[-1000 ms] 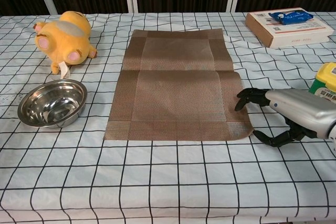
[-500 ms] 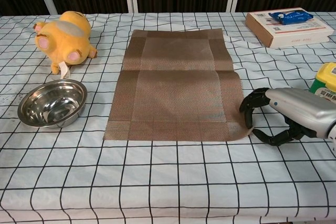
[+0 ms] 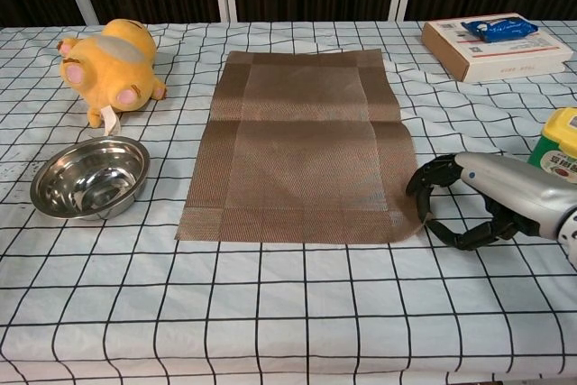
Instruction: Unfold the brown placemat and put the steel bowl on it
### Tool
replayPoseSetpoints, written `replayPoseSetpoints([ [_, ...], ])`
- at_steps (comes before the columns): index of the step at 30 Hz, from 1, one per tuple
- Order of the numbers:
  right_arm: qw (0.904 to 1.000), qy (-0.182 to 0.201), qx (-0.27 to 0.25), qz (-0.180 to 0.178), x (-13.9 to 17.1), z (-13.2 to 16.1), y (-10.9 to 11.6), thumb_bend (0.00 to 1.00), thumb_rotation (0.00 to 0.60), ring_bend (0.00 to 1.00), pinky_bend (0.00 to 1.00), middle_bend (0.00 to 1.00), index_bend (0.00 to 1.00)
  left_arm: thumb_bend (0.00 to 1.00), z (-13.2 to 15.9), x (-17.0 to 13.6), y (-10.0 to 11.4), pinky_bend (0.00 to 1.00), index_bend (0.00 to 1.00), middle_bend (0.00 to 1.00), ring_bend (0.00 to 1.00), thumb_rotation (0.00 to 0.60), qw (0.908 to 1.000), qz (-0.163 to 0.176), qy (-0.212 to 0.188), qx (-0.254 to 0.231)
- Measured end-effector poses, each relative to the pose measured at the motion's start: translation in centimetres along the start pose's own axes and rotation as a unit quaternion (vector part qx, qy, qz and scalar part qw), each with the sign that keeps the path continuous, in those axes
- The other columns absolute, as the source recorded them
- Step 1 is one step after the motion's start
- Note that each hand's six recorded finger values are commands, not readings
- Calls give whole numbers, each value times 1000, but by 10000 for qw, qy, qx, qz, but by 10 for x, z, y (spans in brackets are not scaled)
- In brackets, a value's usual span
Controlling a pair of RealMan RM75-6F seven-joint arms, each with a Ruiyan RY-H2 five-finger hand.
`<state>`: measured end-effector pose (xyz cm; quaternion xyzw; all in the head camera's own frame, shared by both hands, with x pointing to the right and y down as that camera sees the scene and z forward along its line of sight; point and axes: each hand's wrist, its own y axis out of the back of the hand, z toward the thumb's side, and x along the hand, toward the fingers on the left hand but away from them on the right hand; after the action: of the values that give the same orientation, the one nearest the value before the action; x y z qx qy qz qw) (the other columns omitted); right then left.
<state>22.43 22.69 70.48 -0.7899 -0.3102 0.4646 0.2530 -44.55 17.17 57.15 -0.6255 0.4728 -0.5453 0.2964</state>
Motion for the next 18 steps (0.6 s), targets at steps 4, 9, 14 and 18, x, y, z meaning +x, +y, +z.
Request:
replayPoseSetpoints([
  [4, 10000, -12, -3, 16, 0, -1, 0, 448, 600, 125, 216, 266, 578, 16, 0, 0, 0, 68, 0, 21, 0, 600, 10000, -5, 0, -4],
  [9, 10000, -21, 5, 20, 1, -2, 1, 451, 600, 125, 216, 266, 583, 16, 0, 0, 0, 68, 0, 21, 0, 600, 10000, -7, -3, -1],
  [14, 10000, -20, 20, 30, 2, -3, 2, 459, 600, 125, 216, 266, 584, 15, 0, 0, 0, 68, 0, 21, 0, 600, 10000, -11, 0, -4],
  [18, 10000, 18, -7, 1, 5, -1, 6, 460, 600, 125, 216, 266, 591, 15, 0, 0, -1, 68, 0, 21, 0, 600, 10000, -17, 1, -8],
])
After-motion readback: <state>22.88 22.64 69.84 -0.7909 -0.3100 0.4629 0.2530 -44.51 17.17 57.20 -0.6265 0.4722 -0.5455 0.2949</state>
